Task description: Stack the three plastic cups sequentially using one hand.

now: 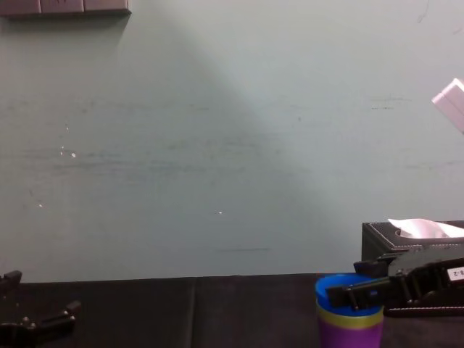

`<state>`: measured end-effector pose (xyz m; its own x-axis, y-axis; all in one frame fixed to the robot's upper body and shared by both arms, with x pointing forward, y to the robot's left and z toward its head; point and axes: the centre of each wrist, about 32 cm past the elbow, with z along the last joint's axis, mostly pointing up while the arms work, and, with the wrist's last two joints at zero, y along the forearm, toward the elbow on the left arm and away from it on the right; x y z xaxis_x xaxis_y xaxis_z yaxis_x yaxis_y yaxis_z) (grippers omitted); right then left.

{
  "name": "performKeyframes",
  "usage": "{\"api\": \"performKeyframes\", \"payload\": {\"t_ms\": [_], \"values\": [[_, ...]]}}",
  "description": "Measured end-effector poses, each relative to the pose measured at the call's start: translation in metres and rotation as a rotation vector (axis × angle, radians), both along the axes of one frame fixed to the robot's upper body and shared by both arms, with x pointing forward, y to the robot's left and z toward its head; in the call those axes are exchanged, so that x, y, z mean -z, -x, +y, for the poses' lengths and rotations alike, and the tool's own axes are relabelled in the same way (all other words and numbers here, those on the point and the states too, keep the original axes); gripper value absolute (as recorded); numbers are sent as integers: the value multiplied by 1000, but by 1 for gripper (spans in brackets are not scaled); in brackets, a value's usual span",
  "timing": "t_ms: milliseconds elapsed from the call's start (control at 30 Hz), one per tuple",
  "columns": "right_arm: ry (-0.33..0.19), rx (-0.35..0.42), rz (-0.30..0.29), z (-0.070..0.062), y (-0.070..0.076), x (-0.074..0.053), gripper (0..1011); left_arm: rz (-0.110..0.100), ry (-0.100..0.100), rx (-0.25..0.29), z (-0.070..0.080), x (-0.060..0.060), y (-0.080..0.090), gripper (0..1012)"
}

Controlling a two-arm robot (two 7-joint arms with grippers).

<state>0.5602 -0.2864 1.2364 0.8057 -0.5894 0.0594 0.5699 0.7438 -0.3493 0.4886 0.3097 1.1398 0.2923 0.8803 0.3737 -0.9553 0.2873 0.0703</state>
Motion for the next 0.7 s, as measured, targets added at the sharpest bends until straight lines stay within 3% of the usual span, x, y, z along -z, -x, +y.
{"api": "performKeyframes", "payload": {"t_ms": [167,700], "values": [[-1,0,-1,0,0,0,1003,0,0,0,0,0,0,1012],[-1,1,-2,0,0,-1,1000,0,0,0,0,0,0,1012]]}}
